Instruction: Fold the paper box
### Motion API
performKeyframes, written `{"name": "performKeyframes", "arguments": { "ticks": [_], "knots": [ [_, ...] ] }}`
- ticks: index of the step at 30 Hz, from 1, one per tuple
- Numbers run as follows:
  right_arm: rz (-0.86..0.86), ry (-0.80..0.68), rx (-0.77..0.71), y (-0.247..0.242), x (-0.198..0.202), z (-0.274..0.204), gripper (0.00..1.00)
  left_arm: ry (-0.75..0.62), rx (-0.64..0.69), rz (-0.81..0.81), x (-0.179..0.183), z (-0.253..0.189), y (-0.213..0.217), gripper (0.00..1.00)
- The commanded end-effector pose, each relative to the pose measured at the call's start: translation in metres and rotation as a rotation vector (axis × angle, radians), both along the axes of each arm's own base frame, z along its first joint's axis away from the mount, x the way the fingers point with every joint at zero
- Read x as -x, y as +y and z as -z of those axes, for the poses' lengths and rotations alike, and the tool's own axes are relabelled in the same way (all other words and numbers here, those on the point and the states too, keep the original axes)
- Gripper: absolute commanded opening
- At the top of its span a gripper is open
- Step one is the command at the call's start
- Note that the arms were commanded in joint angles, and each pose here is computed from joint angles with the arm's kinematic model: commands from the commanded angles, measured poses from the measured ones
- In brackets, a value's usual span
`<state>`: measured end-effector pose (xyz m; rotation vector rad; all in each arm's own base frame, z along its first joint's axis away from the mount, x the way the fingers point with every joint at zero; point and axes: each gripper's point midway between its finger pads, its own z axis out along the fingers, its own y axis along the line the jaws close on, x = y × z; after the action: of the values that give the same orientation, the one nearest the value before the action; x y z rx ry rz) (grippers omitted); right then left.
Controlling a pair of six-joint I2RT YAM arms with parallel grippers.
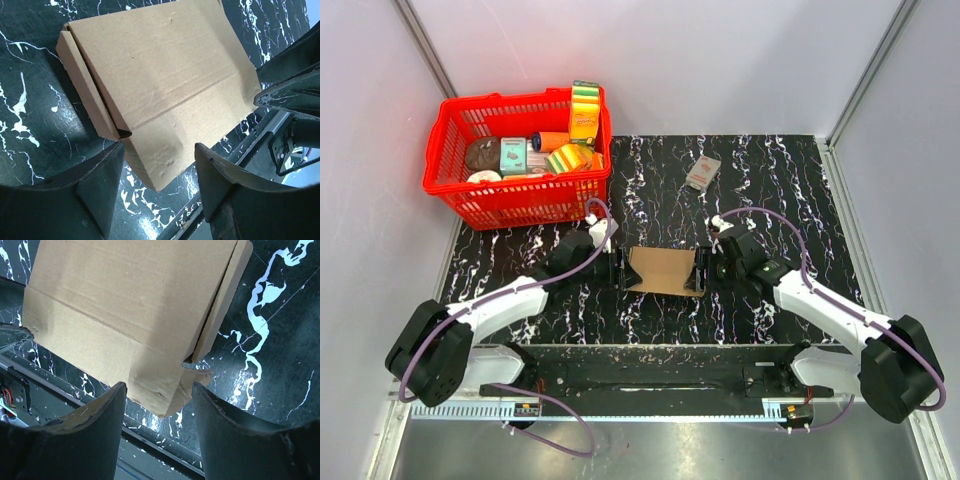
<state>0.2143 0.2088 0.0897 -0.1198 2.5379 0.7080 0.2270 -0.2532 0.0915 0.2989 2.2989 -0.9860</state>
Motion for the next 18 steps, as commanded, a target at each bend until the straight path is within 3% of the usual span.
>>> {"name": "performKeyframes", "arguments": {
  "ticks": [1,18],
  "knots": [
    [-0.01,-0.038,-0.044,0.008,-0.01,-0.01,0.61,-0.056,0.062,0.025,-0.008,-0.015,-0.01,0.62],
    [-0.011,-0.008,-0.053,0.009,-0.008,0.001,0.59,-0.031,0.042,0.023,-0.007,0.003,-0.009,0.6]
  ]
}}
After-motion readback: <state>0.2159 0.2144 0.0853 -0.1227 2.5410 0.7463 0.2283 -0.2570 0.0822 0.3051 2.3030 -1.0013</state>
